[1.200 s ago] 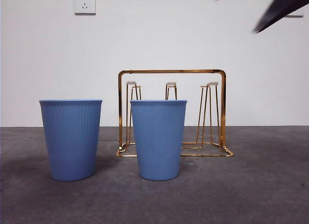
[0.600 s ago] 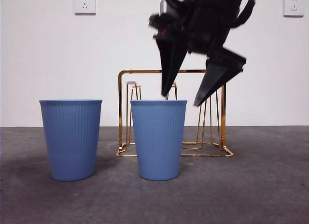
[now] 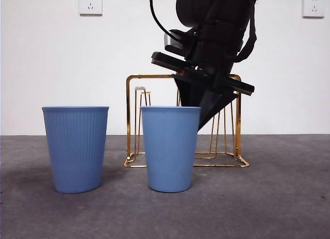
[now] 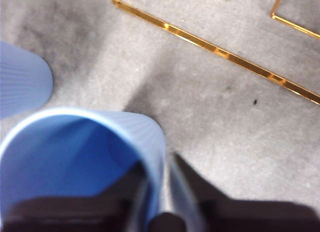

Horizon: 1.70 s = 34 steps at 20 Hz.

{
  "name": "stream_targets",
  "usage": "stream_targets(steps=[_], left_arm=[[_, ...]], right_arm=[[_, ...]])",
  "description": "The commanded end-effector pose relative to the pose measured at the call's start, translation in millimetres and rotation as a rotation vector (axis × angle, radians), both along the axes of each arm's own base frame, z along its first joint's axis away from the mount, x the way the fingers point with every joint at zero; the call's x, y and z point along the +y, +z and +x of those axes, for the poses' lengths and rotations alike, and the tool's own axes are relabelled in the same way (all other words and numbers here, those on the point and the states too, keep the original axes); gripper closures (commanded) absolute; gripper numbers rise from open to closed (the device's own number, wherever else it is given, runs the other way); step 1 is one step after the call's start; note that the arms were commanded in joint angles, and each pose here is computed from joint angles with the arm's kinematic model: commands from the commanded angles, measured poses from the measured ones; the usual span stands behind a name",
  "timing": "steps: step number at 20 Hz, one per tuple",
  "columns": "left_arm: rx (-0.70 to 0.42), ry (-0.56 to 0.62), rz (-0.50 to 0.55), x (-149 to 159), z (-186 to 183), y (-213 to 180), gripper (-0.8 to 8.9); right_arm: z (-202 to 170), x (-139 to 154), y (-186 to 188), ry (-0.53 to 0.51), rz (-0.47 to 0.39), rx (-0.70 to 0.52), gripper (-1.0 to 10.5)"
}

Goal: Pick up cup 1,put cup 1 in the cup rack,pick up cup 2,put cup 2 in the cup rack

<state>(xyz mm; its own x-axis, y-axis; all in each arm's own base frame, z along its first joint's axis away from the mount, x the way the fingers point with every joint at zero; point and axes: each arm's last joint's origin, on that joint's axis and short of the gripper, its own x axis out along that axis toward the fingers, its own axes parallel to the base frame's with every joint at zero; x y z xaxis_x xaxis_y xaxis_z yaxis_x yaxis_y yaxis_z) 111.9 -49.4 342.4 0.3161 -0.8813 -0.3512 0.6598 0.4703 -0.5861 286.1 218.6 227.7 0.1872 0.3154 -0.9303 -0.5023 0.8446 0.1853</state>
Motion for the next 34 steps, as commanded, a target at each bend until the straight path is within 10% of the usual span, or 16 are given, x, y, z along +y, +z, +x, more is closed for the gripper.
stream_targets(steps=[1,8,14,20,34], left_arm=[[0.01,-0.012,-0.025,-1.5,1.5,2.0,1.84],[0.008,-0.003,-0.163,-5.8,14.3,17.2,1.84],[-0.052,0.03,-0.345,-23.6,35.7,42.5,1.85],[-0.098,-0.011,-0.626,-87.0,51.7,59.8,1.85],[-0.059,-0.003,-1.046,-151.9,77.9,45.9,1.85]], right_arm=[[0.1,0.6,-2.1,0.033,-0.015,0.002,9.6],[-32.2,-24.0,72.9,0.049,0.09,-0.181,9.6],[-120.9,-88.5,196.7,-0.049,0.385,-0.704,9.6],[-174.0,-119.0,245.2,-0.061,0.597,-1.025,9.6],[-173.8,-115.0,252.0,-0.007,0.617,-1.135,9.6]])
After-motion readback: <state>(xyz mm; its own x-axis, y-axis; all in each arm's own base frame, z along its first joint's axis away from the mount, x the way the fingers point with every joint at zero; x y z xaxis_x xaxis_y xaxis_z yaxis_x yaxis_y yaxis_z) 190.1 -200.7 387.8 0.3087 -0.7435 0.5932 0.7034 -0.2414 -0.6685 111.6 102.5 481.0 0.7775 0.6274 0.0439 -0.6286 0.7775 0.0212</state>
